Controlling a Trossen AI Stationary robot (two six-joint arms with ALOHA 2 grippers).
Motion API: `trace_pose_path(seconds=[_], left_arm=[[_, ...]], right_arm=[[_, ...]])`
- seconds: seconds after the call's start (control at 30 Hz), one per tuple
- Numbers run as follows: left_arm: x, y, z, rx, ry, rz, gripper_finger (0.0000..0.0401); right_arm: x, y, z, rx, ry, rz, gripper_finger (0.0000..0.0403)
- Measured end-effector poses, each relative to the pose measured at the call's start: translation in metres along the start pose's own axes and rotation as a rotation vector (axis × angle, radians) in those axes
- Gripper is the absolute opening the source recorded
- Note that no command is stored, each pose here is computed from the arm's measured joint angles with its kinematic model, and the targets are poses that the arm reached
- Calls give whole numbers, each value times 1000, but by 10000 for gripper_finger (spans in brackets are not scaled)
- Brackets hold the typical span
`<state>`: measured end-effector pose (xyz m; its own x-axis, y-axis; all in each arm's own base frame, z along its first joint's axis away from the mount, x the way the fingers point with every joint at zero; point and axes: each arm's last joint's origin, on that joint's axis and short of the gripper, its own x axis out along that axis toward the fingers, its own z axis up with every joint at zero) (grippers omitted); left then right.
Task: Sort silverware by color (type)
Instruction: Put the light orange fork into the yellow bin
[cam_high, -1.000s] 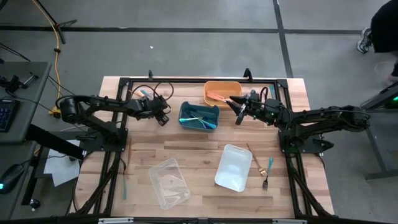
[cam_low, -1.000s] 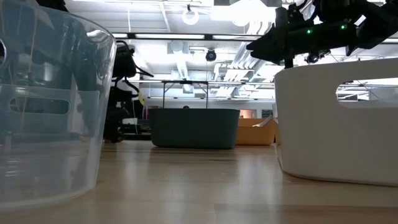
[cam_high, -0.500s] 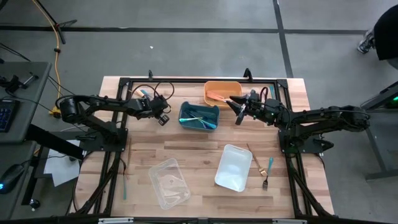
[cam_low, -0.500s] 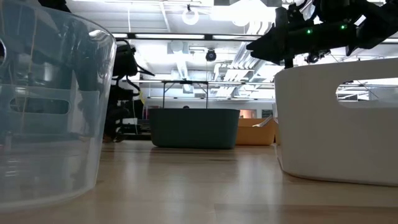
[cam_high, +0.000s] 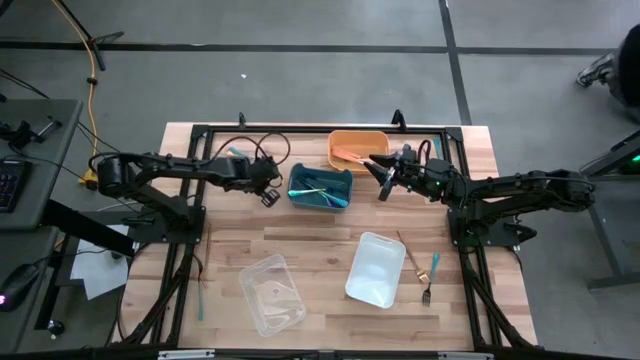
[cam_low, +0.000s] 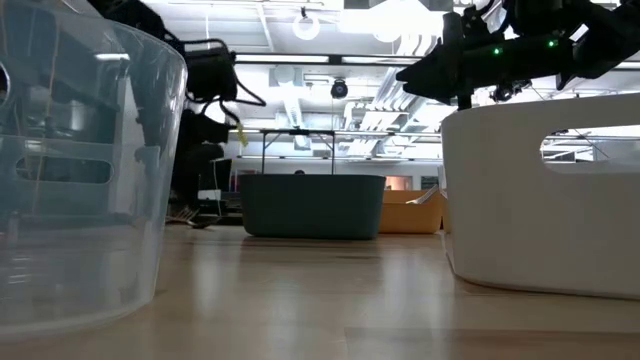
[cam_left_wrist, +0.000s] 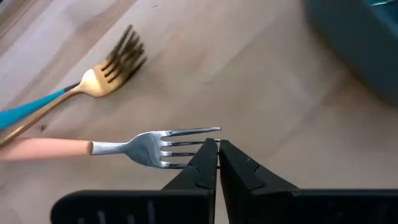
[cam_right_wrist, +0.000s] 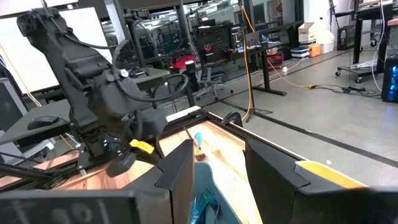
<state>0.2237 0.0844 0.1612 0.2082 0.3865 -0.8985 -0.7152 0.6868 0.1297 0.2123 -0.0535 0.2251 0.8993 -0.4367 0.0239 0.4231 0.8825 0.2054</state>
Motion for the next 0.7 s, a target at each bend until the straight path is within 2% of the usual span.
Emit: trace_pose_path(seconds=[0.4,0.7], left_arm=[[-36,-45,-11,174,56,-101,1],[-70,-82,-15,388,-77,-145,1]], right_arm=[[0,0,0,0,1,0,138],[0,0,0,0,1,0,138]])
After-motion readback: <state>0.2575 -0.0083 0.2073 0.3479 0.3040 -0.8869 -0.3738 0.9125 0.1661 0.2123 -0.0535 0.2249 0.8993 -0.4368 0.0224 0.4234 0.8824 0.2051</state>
